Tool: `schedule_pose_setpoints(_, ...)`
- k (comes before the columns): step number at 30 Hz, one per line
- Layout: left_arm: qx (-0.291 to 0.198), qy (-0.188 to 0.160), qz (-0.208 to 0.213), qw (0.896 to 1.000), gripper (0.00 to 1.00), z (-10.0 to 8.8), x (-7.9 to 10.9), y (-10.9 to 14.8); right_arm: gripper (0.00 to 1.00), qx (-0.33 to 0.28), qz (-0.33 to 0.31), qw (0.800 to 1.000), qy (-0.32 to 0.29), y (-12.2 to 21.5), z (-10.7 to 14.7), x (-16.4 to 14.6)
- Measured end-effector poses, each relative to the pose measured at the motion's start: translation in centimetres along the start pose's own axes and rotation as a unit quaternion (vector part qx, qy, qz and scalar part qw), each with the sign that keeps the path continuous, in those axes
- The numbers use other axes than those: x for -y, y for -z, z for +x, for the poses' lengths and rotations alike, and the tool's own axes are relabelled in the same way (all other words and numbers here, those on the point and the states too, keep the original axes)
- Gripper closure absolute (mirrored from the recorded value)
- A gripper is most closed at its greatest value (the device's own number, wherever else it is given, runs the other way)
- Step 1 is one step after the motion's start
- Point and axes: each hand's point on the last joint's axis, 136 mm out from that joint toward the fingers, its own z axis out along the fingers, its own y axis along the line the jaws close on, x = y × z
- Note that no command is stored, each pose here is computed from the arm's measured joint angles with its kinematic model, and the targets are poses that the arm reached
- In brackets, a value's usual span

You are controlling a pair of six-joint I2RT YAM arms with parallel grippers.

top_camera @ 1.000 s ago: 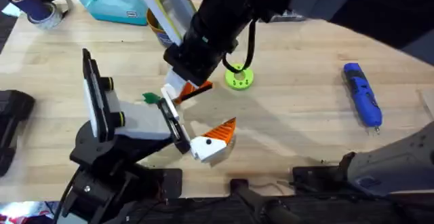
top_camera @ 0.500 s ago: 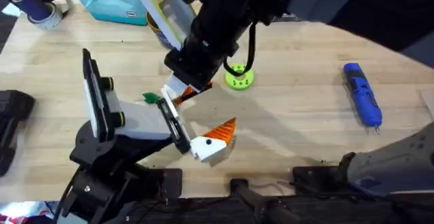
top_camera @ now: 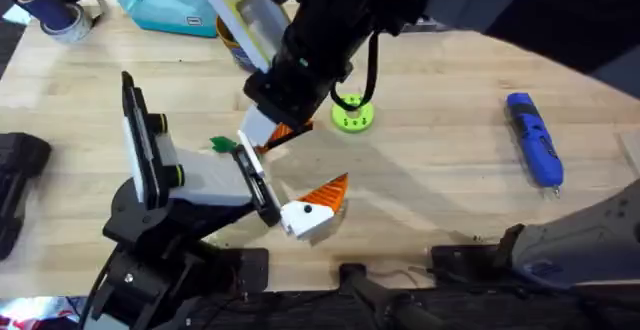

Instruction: Pick up the gripper from the table and insert it into the empty holder that is missing its gripper. Then pick up a screw, insert it into the mounting hole, and use the screwdriver to tighten it. Finally, clean up the table by picking up the vegetable and placing it into the bucket.

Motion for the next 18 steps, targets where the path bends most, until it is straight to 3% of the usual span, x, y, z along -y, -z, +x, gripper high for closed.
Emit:
schedule_pose_setpoints(4, 0.0, 0.0, 0.0, 1.0, 0.01, 0.0, 0.0, 0.0, 0.608, 0.001, 0.004, 1.0, -0.012, 0.2, 0.0, 0.8)
schedule_pose_setpoints(8, 0.0, 0.0, 0.0, 1.0, 0.01, 0.0, 0.0, 0.0, 0.089, 0.004, 0.009, 1.0, -0.025, 0.5, 0.0, 1.9)
schedule_pose_setpoints(9, 0.0, 0.0, 0.0, 1.0, 0.01, 0.0, 0.0, 0.0, 0.029, 0.004, 0.01, 1.0, -0.028, 0.6, 0.0, 2.2)
schedule_pose_setpoints(18, 0.0, 0.0, 0.0, 1.0, 0.01, 0.0, 0.0, 0.0, 0.007, 0.011, 0.026, 0.997, -0.076, 2.0, 0.3, 5.6)
